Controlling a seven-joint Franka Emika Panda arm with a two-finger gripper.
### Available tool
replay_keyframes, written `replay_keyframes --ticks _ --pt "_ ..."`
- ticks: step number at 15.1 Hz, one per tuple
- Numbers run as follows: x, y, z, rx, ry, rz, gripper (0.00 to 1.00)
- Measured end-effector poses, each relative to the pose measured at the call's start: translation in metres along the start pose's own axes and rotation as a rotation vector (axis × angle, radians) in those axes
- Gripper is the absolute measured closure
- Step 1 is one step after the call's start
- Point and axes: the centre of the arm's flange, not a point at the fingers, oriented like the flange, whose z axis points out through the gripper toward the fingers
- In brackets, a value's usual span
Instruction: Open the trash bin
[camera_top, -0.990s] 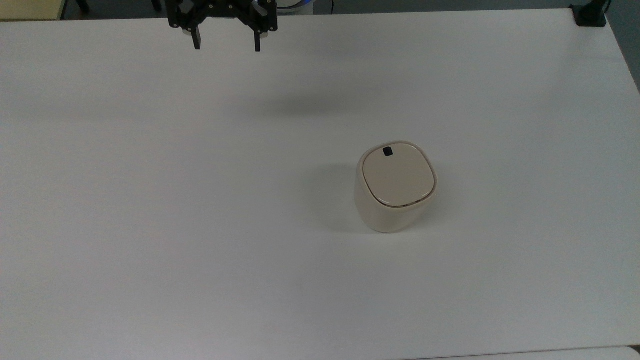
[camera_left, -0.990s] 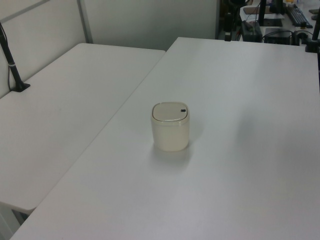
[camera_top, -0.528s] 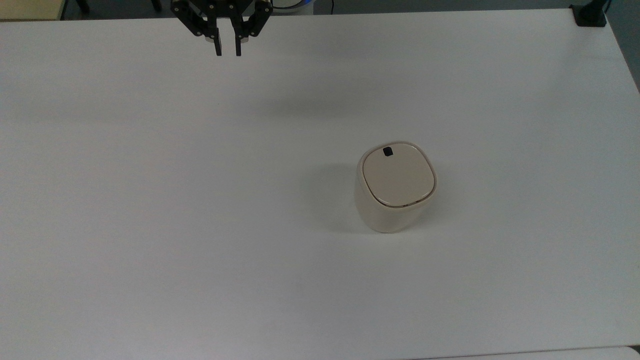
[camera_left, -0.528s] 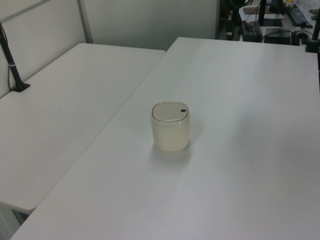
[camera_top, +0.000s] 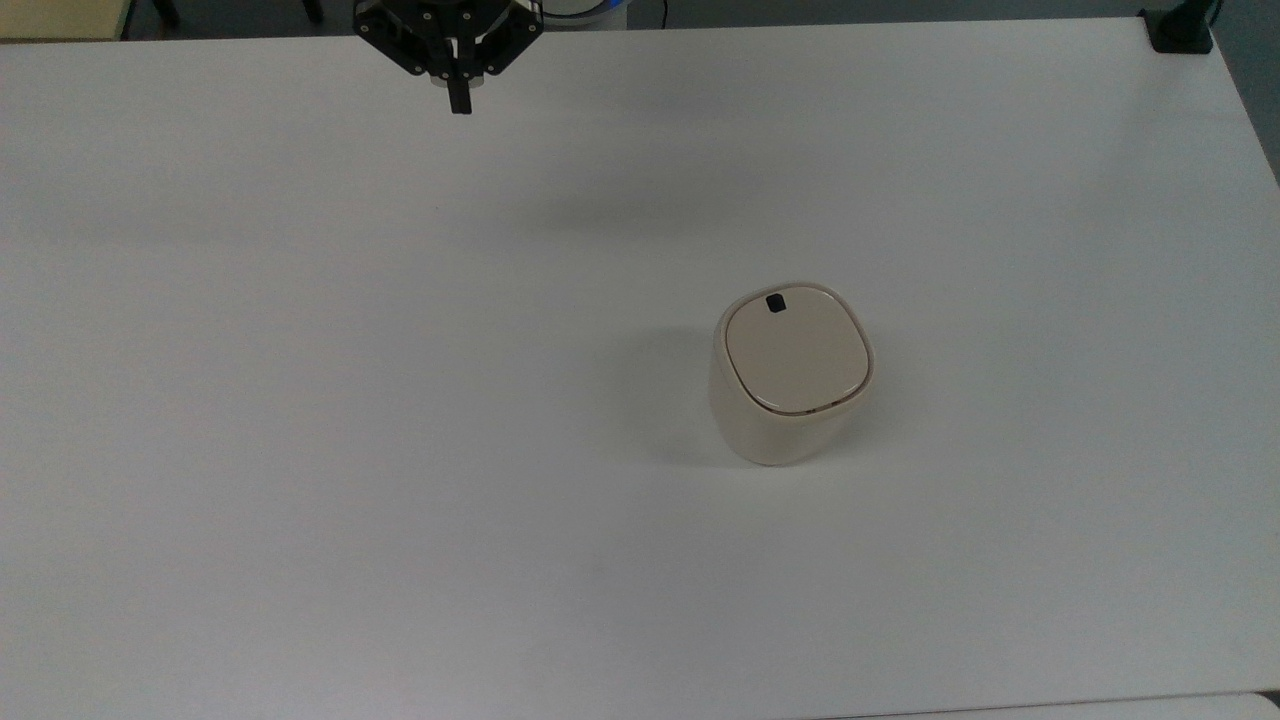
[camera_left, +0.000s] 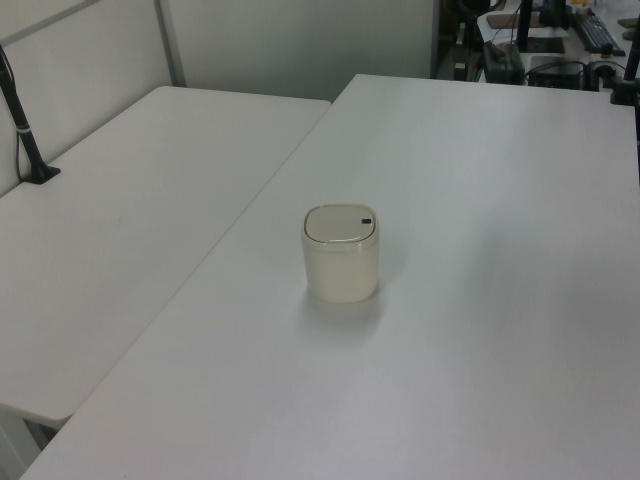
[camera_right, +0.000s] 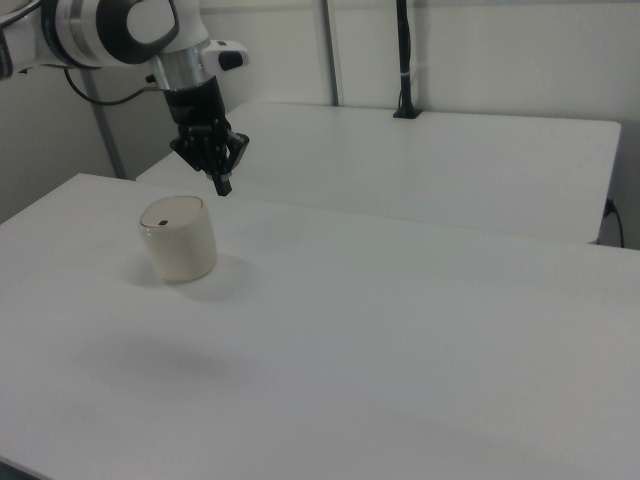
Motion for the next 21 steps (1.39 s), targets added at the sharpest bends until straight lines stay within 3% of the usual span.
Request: replay_keyframes --ticks 4,8,12,17,21 --pt "0.001 0.0 0.001 0.0 0.003 -0.001 0.99" --pt "0.015 -0.003 -0.001 -0.003 0.093 -0.007 0.99" --pt "0.032 -0.017 0.005 0.057 0.174 -0.01 0.99" --pt "0.067 -0.11 0.048 0.086 0.229 -0.148 0.99" --pt "0.079 -0.187 0.081 0.106 0.241 -0.252 0.99"
